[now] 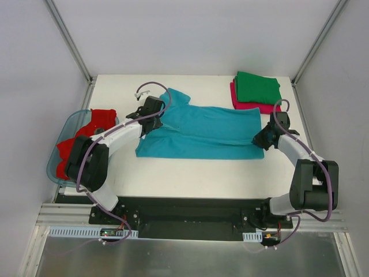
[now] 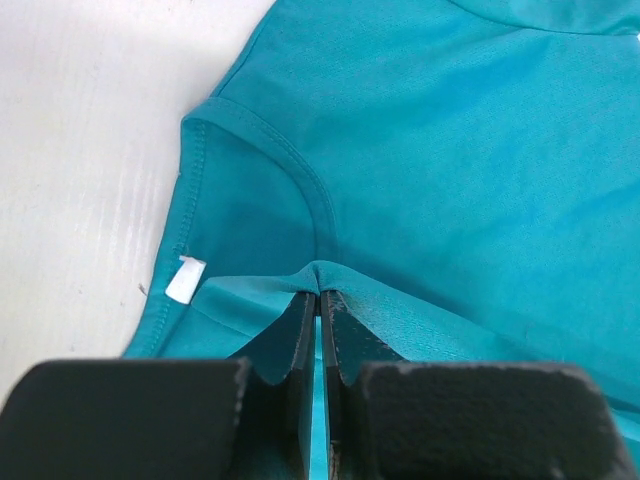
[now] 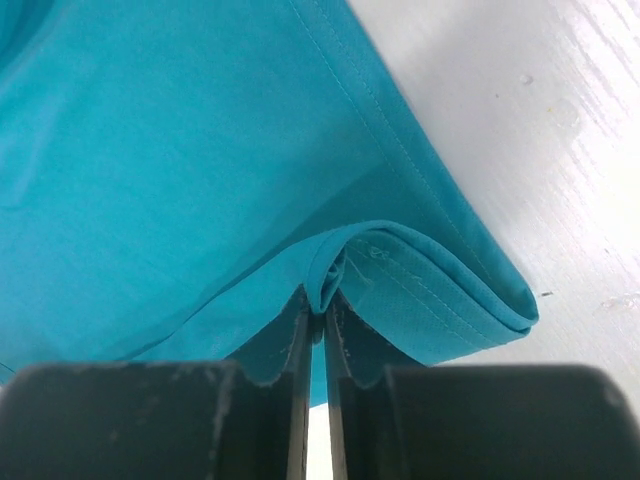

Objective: Fold and stack the t-shirts
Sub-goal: Fold the flattened tshirt in 1/3 of the way, then grap the side of the flattened tshirt furthest away from the robot with both arms, then fold the other side of the tshirt into a rectangle

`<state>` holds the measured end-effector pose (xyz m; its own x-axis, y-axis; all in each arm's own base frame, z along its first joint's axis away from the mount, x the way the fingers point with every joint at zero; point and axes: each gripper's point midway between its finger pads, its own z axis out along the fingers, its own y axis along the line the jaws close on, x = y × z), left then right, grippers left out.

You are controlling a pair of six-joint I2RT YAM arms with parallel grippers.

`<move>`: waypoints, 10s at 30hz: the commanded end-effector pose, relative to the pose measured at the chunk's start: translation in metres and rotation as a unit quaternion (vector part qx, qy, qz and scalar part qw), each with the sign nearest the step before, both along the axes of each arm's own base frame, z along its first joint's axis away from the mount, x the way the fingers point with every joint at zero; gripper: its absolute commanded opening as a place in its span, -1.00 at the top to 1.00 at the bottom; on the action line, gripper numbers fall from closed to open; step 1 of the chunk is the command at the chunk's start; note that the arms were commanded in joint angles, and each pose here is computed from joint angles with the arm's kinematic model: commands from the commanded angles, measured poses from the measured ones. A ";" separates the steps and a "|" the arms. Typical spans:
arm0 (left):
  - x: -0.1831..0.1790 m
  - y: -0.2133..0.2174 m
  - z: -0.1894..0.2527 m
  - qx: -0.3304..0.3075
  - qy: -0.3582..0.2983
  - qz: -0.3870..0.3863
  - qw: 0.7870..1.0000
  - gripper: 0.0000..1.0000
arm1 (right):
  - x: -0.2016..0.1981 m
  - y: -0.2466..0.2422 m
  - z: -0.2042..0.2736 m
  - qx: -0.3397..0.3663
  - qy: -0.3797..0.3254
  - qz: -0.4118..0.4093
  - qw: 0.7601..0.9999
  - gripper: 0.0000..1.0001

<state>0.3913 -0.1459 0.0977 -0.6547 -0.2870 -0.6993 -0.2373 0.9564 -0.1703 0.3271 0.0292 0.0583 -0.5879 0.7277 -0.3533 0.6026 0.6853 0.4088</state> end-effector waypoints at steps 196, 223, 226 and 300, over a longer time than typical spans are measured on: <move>-0.030 -0.062 0.009 -0.152 0.112 -0.251 0.949 1.00 | 0.103 -0.030 -0.025 -0.143 0.080 0.209 0.964 0.97; -0.112 -0.050 0.026 -0.192 0.085 -0.222 0.952 1.00 | 0.038 -0.025 0.023 -0.184 -0.018 0.229 0.956 0.99; -0.122 -0.045 0.024 -0.193 0.082 -0.211 0.955 1.00 | 0.034 -0.029 0.024 -0.193 -0.016 0.224 0.955 0.99; -0.215 -0.039 0.033 -0.253 0.058 -0.203 0.944 -0.98 | -0.047 0.066 0.094 0.017 -0.210 0.286 0.935 -0.92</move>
<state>0.1516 -0.1556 0.1101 -0.8506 -0.2878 -0.4401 0.0140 0.8242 -0.5661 0.2658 0.0357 0.1294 -0.6832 0.3426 -0.6448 0.1521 0.9305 0.3333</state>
